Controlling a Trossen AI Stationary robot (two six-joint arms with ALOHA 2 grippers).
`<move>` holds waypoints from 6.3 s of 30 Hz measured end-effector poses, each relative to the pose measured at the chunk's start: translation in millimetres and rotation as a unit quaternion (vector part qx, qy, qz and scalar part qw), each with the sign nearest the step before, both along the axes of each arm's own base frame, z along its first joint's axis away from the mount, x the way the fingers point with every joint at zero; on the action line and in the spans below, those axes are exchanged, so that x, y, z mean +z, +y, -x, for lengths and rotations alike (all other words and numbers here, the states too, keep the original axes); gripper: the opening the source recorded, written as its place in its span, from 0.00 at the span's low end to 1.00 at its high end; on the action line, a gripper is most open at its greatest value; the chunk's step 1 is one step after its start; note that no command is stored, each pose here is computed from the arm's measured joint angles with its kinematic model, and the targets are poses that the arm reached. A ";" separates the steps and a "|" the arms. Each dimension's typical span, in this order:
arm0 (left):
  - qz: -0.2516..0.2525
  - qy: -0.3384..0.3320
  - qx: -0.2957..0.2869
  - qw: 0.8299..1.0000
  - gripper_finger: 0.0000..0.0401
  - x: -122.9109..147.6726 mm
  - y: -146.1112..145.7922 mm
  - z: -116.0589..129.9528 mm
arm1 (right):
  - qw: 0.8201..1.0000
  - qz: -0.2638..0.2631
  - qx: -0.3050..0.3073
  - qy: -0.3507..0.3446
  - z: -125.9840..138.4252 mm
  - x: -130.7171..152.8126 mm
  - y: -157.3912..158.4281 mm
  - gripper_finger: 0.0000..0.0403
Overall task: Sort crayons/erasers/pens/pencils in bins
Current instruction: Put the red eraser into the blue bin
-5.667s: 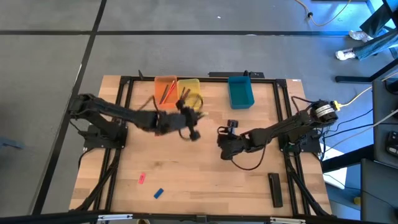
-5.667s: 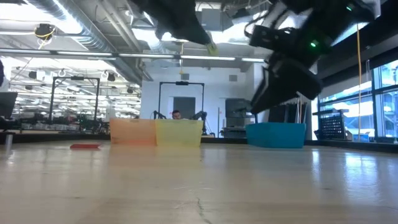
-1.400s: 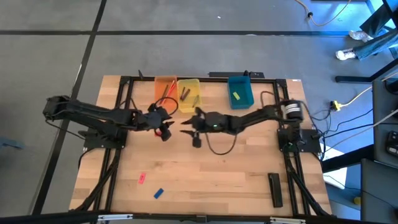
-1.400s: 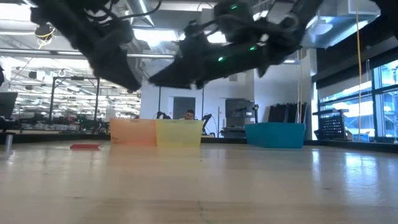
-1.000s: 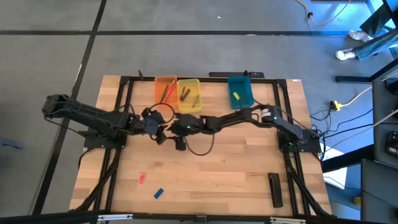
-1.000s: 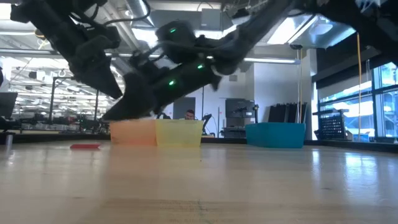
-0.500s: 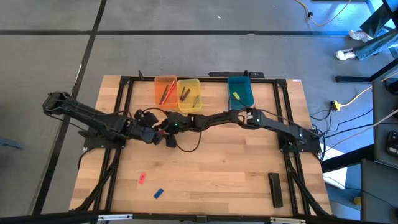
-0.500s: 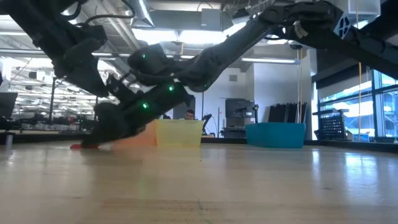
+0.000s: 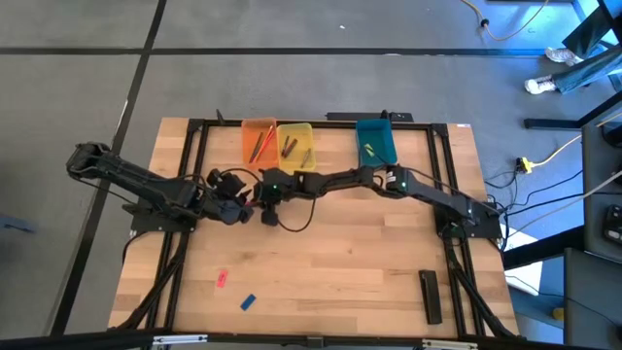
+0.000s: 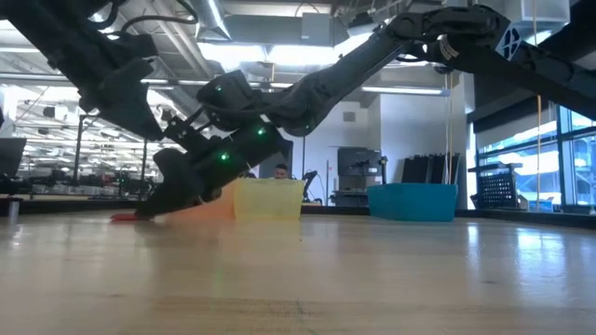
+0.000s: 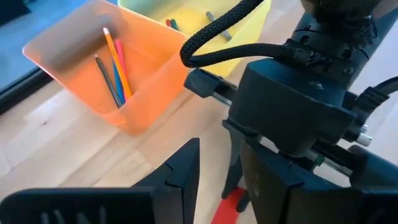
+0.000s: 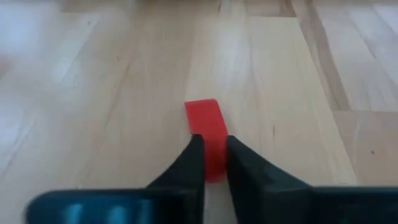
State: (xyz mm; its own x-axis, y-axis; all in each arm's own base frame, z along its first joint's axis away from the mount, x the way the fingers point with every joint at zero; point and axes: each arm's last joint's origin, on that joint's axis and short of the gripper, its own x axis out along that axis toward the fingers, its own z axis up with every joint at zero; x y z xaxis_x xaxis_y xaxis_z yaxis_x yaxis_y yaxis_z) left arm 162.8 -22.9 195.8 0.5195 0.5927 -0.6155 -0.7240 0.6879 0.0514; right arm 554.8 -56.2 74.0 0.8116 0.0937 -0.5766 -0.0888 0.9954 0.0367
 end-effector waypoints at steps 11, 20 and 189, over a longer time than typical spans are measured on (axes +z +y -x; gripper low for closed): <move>0.042 -0.048 0.001 0.998 0.27 -0.1 -17.6 3.9 | 0.992 0.044 0.052 0.101 22.4 43.2 6.8 0.01; 0.059 -0.085 -0.006 0.995 0.27 -0.2 -34.6 11.5 | 0.990 0.059 0.078 0.097 42.8 81.4 12.2 0.00; -0.104 -0.145 -0.381 0.907 0.28 -89.3 -29.0 -206.6 | 0.987 0.052 -0.134 0.066 272.2 73.5 129.6 0.06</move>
State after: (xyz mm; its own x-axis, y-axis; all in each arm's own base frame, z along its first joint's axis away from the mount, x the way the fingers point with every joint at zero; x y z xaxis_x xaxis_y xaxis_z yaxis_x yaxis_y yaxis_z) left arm 369.4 -51.9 106.5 0.9491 0.0807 -0.3044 -0.0455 0.9916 0.1207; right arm 282.6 73.4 147.5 0.7158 -0.1802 -0.6746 0.1772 0.9814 -0.0741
